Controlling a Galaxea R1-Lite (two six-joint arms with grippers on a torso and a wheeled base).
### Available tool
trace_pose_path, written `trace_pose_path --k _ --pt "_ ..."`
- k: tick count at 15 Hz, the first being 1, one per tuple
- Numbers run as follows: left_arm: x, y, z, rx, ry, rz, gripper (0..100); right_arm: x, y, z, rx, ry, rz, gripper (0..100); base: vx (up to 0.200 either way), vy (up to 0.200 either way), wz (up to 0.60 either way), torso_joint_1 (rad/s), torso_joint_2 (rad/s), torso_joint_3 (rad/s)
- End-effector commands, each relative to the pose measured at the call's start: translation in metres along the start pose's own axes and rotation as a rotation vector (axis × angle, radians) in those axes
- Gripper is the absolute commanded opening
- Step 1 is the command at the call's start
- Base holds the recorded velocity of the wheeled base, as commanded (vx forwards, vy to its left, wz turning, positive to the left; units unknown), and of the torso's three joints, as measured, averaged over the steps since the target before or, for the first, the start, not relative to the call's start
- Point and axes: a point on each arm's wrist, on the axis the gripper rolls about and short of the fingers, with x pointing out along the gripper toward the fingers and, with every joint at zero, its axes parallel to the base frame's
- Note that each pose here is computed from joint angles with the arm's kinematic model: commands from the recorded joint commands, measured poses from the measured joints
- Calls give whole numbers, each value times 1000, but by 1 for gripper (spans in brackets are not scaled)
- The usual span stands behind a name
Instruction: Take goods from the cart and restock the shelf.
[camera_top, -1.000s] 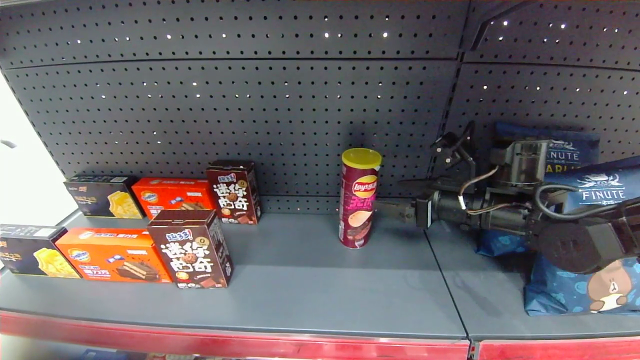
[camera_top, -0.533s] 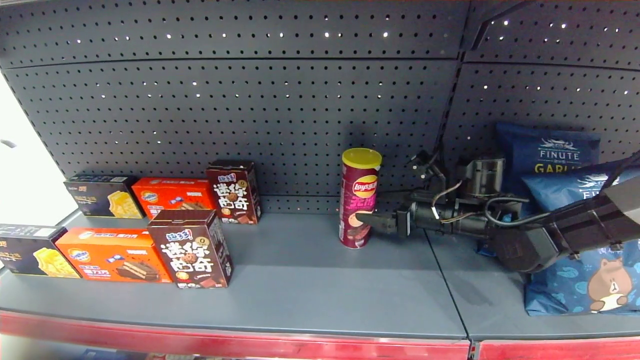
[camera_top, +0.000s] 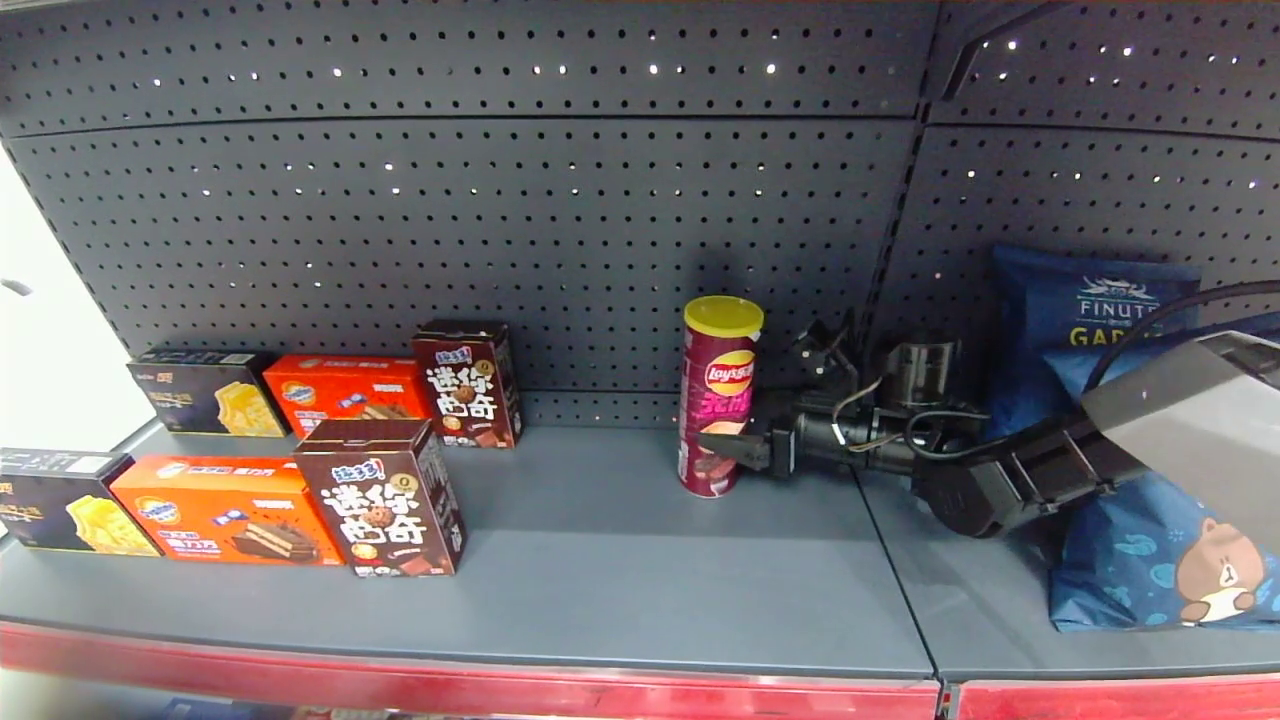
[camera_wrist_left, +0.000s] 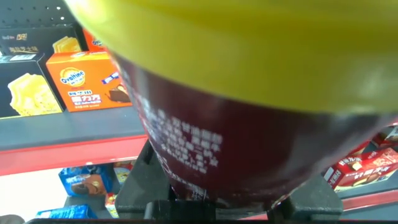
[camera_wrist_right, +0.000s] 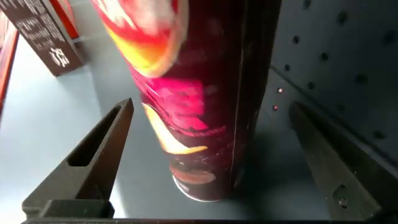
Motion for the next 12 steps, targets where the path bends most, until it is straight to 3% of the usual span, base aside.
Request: trace_pose_path --k 1,6,7,12 --pt "1 0 -2 -1 10 1 0 10 -4 -16 15 17 11 100 0 0 0 0 0 0" --pt "1 0 -3 -3 14 -1 0 20 -10 -22 13 11 26 100 0 0 0 0 0 0" --pt "1 0 -3 -3 13 1 0 21 -9 -22 14 12 26 0 0 0 0 0 0 0" --pt "1 1 -14 -4 23 -3 0 12 12 6 -7 -17 5 0 0 0 0 0 0 0"
